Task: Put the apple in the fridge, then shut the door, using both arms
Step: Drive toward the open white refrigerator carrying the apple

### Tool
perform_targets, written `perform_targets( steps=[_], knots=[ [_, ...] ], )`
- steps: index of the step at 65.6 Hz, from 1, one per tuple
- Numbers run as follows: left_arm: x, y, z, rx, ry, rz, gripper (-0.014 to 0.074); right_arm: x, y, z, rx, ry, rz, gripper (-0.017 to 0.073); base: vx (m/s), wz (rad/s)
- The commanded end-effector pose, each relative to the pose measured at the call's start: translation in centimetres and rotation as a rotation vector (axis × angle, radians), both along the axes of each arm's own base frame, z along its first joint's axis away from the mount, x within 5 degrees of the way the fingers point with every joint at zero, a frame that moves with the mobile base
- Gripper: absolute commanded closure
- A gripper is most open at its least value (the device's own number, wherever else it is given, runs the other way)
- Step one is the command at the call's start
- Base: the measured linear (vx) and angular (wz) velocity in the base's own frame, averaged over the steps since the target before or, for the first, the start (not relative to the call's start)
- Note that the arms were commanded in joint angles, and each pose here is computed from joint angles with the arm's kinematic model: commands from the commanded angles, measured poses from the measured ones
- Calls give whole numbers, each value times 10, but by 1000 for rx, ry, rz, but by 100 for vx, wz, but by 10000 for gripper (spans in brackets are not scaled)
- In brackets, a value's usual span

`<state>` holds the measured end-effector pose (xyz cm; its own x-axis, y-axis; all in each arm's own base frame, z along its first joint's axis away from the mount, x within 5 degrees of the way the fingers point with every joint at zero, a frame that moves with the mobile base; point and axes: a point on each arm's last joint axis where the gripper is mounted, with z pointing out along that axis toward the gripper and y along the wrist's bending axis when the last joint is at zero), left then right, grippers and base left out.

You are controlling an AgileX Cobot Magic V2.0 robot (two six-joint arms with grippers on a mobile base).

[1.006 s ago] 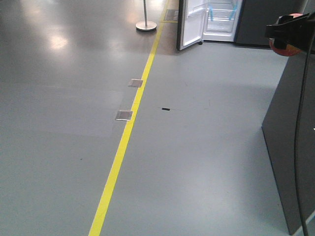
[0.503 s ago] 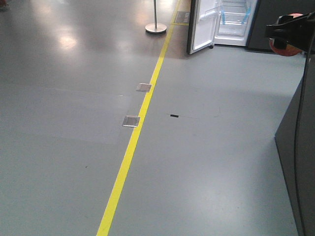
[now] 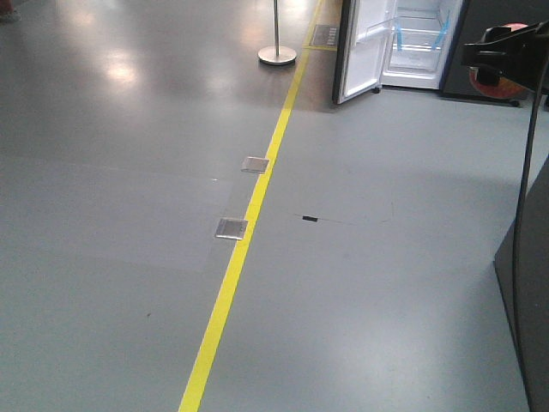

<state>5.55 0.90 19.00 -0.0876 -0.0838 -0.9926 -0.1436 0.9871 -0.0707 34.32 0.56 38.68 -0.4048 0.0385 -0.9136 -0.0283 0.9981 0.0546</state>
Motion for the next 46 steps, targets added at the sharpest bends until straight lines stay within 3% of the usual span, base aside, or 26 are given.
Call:
perform_targets(
  steps=[1,46],
  knots=[
    [-1,-2,13,11,-99,-24,599,-8,-2,30,-8,-150,-11,345,20,2],
    [-1,-2,13,11,-99,-24,599,-8,-2,30,-8,-150,-11,345,19,0]
  ],
)
